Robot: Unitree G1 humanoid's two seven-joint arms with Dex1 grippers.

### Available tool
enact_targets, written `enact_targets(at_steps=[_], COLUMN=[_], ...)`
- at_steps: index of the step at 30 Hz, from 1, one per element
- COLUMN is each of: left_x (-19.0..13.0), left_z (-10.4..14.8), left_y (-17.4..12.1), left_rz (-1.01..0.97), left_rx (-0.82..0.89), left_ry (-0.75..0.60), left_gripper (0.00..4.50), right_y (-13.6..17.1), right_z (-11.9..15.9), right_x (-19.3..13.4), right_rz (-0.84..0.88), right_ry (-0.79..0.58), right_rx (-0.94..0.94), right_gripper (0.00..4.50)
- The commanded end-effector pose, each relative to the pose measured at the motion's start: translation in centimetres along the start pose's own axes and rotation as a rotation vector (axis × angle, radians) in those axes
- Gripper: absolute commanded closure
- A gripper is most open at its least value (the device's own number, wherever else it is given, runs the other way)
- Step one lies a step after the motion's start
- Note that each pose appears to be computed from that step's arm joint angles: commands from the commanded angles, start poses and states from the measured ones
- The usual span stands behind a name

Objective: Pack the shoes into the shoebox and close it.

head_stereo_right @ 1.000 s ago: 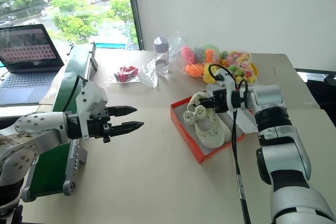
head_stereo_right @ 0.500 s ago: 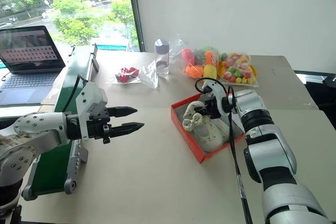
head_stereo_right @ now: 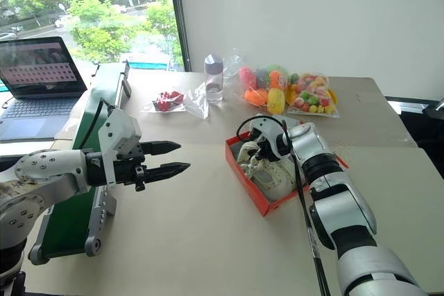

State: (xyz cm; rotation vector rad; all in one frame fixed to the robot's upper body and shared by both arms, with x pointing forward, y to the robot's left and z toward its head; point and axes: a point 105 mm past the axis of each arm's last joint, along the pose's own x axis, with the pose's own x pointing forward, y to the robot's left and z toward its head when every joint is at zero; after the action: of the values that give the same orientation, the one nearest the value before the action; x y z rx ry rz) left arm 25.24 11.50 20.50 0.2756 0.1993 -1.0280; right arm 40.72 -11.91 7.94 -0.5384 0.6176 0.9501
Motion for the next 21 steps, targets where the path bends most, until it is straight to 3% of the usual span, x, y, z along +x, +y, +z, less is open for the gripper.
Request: enact_targets(at_steps=[1,3,5,11,14,21], left_x=[-0.4,-0.3,-0.3,-0.2,0.0,0.5], left_z=[0.8,0.8,0.8,0.8,0.7,0.7], left_y=[-0.2,-0.2,-0.1,0.1,0.0,-0.1], left_rz=[0.01,0.008,0.007,0.003,-0.006,-0.03], left_rx=[0.043,0.043,0.044,0.048,0.054,0.054], left_ry=[-0.012,-0.013,-0.013,-0.008,-0.005,-0.014], left_gripper=[1.77,1.77,1.77,1.77,1.77,1.77], right_y=[0.9,1.2,1.9,2.3,3.2,1.0], right_z=[-4.2,-4.2,-4.0,-1.5,2.0,6.0], right_x=[1.5,1.8,1.9,0.9,-1.0,-6.3], right_rz=[-0.018,-0.004,0.046,0.118,0.245,0.203], right_ry=[0.123,0.116,0.092,-0.034,-0.208,-0.428], right_rx=[0.026,0.04,0.069,0.169,0.303,0.442], right_gripper=[3.88,3.88,2.93,0.95,0.03,0.03])
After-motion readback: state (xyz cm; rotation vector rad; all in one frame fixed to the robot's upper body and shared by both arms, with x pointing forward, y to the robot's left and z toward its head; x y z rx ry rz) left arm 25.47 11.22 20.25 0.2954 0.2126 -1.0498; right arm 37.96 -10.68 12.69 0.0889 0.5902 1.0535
